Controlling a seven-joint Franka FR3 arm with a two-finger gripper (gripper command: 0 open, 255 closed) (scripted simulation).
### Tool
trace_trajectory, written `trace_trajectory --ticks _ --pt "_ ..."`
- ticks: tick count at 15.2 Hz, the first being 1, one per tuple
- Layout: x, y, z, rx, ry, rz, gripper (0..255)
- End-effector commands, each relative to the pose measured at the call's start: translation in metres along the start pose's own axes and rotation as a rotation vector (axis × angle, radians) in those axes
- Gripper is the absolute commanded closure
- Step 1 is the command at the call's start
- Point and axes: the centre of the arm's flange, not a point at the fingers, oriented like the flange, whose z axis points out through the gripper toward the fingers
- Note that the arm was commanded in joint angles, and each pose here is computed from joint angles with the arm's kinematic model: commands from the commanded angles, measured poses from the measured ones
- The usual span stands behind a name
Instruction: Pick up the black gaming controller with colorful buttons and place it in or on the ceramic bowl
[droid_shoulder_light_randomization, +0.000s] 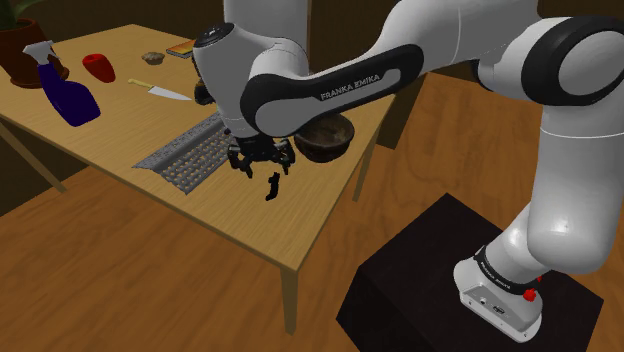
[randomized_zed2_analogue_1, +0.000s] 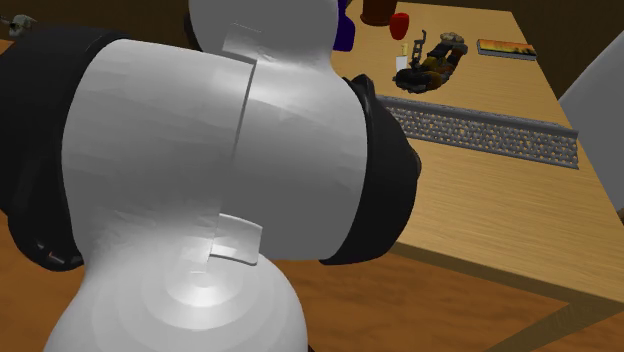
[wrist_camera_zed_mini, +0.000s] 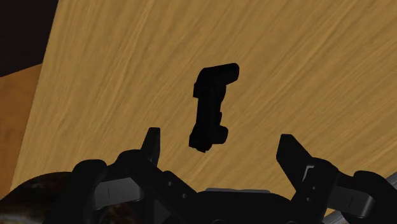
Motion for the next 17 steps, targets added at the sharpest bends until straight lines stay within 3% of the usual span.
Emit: trace_trajectory --ticks 1,5,13,14,17 --pt "-0.001 -0.003 0.011 -0.001 0.001 0.004 0" --pt "-0.001 -0.003 0.035 -0.001 0.001 0.004 0" --pt "-0.001 -0.003 0.035 -0.001 0.001 0.004 0" --pt "-0.001 -0.003 0.035 -0.001 0.001 0.004 255" --pt "-0.001 -0.003 0.035 -0.001 0.001 0.004 255"
